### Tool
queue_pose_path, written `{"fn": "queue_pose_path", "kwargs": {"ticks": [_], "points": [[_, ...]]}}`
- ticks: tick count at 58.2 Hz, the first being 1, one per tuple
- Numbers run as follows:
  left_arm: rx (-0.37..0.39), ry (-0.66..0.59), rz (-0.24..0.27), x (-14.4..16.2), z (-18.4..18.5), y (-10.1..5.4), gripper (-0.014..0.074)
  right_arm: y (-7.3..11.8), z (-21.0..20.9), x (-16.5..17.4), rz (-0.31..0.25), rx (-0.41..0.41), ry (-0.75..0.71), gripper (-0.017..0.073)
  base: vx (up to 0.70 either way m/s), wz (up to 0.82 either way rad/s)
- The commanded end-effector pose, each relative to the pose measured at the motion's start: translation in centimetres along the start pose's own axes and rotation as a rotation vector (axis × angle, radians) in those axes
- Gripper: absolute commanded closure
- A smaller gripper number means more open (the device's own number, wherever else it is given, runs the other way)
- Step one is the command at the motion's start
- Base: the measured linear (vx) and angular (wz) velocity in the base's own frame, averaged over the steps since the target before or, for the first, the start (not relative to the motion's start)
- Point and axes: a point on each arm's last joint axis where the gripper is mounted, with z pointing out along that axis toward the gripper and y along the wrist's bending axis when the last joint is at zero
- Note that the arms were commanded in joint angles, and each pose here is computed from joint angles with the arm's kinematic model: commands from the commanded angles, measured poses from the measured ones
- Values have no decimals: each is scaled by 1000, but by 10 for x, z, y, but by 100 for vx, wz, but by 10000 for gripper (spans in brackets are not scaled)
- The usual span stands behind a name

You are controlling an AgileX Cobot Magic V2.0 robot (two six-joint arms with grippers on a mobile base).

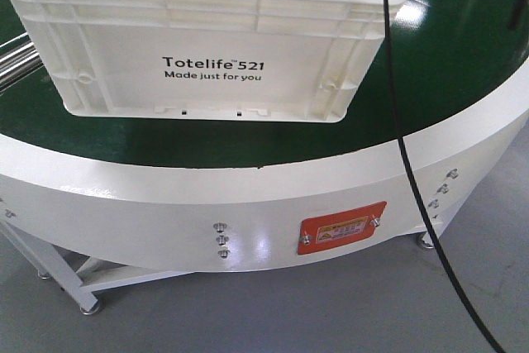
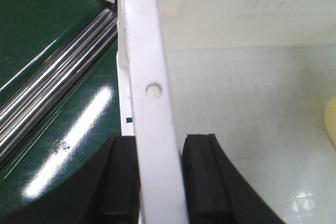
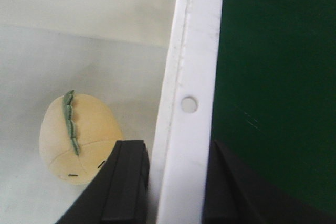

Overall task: Place moving items into box and shelve
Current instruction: 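Lift the tote off the conveyor with both grippers, then hold the tote with both grippers while the base backs away from the conveyor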

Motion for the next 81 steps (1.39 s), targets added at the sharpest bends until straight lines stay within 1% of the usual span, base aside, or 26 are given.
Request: {"fn": "queue_pose_path", "kwargs": {"ticks": [1, 5, 13, 17, 23, 30, 34, 44, 67, 81], "points": [[29, -323, 22, -16, -58, -6, 538, -8, -53, -18, -44, 18, -269, 453, 0, 0], [41, -314, 12, 0, -60, -6, 538, -4, -62, -7, -60, 6, -279, 453, 0, 0], [65, -300, -12, 27, -63, -6, 538, 8, -80, 12, -129, -5, -271, 453, 0, 0], [70, -295, -19, 41, -68, -5, 538, 16, -89, 21, -152, -19, -269, 453, 0, 0], [69, -272, -20, 61, -78, -4, 538, 19, -101, 32, -143, -31, -270, 453, 0, 0], [81, -254, -31, 80, -88, -3, 538, 16, -107, 45, -99, -30, -227, 453, 0, 0], [80, -248, -28, 88, -91, -3, 538, 15, -108, 51, -94, -30, -217, 452, 0, 0], [78, -211, -26, 94, -89, -3, 538, 15, -107, 56, -88, -32, -201, 449, 0, 0], [78, -218, -25, 94, -89, -2, 538, 15, -107, 55, -88, -33, -205, 449, 0, 0], [78, -215, -25, 94, -89, -2, 538, 14, -106, 58, -87, -23, -168, 449, 0, 0]]}}
